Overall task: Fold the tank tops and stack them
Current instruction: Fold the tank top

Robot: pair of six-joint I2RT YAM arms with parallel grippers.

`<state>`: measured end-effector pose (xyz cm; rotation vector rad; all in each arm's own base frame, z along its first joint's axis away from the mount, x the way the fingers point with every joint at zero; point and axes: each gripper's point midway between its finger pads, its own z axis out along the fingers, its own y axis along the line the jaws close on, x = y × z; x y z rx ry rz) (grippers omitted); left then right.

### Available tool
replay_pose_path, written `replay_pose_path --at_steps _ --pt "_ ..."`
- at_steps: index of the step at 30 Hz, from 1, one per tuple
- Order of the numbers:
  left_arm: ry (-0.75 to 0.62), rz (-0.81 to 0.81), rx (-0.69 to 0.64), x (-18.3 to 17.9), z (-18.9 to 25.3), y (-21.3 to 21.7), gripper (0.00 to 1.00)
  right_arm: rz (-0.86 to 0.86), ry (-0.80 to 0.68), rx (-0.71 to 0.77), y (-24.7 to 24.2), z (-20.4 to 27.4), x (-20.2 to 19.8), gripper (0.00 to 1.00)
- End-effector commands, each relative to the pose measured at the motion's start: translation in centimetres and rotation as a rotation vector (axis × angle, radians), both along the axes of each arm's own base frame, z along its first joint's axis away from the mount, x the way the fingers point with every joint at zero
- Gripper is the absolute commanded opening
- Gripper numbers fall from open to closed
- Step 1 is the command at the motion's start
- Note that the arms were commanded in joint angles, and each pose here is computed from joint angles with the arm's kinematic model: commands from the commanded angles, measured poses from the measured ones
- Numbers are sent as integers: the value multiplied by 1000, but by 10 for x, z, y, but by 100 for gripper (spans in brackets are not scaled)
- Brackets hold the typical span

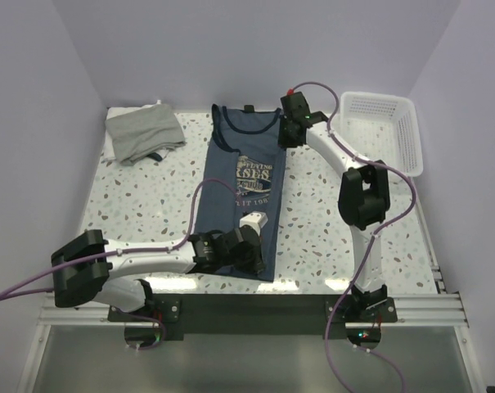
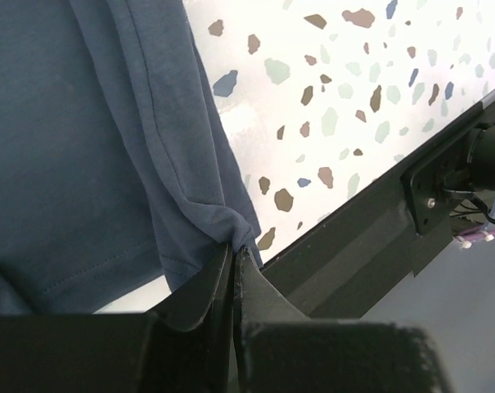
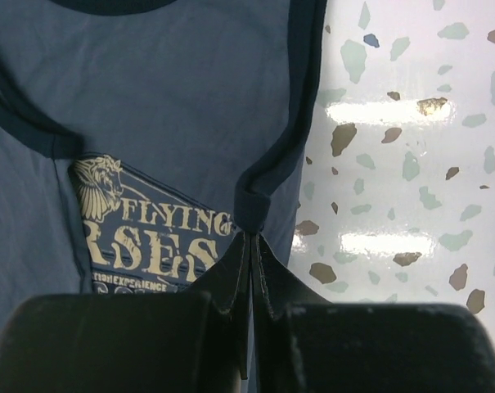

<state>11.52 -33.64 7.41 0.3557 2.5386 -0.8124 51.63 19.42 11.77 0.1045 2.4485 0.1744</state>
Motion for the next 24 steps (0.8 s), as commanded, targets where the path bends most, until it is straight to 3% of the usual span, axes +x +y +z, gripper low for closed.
replay_pose_path --at_steps 1,11,24 --pt "-1 51 -38 3 8 3 0 12 -16 -34 -2 12 2 1" --pt "1 130 -55 7 10 19 0 48 -46 -48 18 34 -6 2" --pt "36 207 -42 1 -5 44 0 97 -34 -42 49 29 -5 3"
